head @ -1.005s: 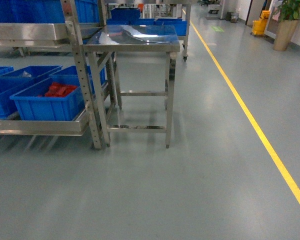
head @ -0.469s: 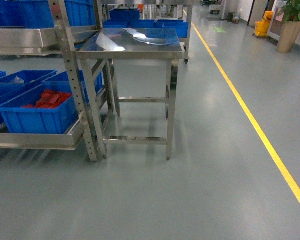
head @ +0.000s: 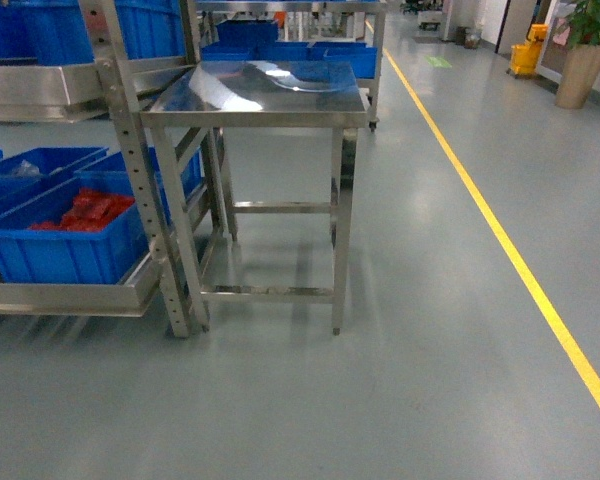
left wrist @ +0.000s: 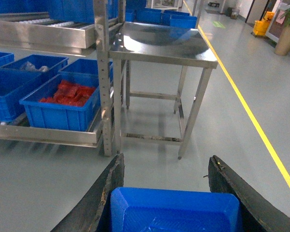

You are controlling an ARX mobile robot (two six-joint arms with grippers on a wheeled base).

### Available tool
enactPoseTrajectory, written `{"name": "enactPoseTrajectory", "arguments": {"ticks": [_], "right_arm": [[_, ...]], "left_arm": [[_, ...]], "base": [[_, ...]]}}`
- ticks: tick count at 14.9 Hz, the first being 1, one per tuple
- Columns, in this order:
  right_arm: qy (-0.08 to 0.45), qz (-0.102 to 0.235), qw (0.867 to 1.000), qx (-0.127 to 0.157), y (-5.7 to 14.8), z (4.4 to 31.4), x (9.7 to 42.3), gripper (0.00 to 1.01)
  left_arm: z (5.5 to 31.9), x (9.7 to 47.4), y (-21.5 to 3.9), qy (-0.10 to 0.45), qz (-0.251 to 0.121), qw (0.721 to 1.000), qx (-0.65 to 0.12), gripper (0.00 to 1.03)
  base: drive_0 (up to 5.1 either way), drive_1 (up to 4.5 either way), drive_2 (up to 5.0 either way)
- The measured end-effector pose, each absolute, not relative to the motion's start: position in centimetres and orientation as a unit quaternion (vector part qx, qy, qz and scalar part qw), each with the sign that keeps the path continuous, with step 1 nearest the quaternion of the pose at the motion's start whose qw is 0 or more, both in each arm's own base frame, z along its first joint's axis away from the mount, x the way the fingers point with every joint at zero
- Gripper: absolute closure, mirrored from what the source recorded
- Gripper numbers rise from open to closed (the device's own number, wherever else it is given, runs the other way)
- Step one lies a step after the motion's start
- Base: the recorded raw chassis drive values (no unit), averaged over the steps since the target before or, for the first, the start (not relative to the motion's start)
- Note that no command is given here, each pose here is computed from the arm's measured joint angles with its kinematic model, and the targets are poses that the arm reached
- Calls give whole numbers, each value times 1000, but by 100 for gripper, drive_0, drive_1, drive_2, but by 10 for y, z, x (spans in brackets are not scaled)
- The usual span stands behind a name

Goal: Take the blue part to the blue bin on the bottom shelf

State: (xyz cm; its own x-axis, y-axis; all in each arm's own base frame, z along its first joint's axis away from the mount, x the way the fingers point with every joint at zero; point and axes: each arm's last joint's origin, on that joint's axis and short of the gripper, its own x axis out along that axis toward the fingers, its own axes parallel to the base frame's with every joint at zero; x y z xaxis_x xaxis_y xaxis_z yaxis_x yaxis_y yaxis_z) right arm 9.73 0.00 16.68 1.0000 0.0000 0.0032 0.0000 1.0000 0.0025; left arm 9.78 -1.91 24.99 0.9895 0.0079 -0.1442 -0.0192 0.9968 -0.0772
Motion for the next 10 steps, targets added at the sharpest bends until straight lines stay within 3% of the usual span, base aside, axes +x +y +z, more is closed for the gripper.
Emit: {"name": "enactPoseTrajectory", "arguments": {"ticks": [10], "right_arm": [[-3,0,1000,1,0,167,97,3]], "left_arm": [[250,98,-19,73,7,997,-39,60]], "base": [[-4,412,-421]]}}
